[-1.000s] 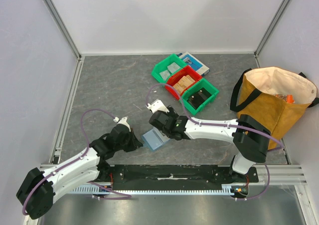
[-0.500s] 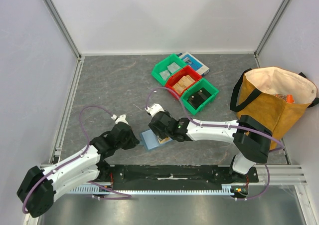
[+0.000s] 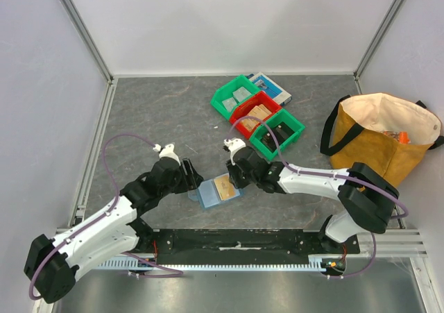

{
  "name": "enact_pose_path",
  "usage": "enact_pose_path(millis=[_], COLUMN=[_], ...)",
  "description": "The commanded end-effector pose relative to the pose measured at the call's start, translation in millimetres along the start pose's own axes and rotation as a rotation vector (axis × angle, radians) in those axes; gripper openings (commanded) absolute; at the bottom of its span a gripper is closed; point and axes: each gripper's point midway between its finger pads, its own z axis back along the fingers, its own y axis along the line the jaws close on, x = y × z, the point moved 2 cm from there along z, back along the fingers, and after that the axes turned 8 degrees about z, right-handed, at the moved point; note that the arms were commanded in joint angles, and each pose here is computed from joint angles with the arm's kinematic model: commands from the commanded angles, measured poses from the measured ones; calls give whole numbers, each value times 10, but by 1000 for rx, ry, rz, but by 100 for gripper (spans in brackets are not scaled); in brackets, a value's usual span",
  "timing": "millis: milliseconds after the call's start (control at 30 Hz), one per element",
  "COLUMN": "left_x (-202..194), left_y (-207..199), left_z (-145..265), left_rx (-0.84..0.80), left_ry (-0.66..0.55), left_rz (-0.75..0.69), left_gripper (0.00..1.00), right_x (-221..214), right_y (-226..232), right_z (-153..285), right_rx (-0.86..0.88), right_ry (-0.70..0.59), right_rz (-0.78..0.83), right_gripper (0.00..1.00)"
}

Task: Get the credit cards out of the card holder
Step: Remove the credit card from the card holder.

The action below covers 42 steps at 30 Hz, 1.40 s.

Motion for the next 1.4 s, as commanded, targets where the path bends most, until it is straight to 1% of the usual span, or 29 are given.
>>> enact_pose_path(millis=[0,67,100,167,267,433,467,567,700,833,1067,1367], left_x=[110,91,34,-36,-97,-161,-143,-206,-258,-280,-386,-475], left_y=[-431,-532,-573,-588,-611,-531,-561,-530,-515,-494,-460,-437], left_z=[90,73,59,-10,-76,-199,-215,-274,-306,-324,-385,-430], left_rx=[-187,-239,-267,-281,-295,-263,-277,-272,-275,-267,-266,-266], left_ry=[-4,14,46,78,103,113,103,123,139,144,182,212], left_rz=[34,53,55,73,90,117,126,145,165,167,188,217], left_gripper=[68,68,68,67,67,64,63,62,61,61,59,56], right_x=[194,170,149,122,89,89,104,178,207,126,-172,-420], right_y=[21,21,11,2,-18,-55,-56,-52,-2,-5,-29,-46], right_z=[39,25,19,8,6,22,29,56,25,-50,-151,-174], right_rx=[103,145,162,191,220,228,228,234,269,267,266,256], right_ry=[-110,-116,-119,-128,-136,-153,-160,-181,-177,-148,-59,13], right_rz=[-89,-113,-123,-147,-168,-189,-187,-178,-168,-184,-231,-251], right_gripper=[27,23,22,18,16,14,13,13,13,13,11,9])
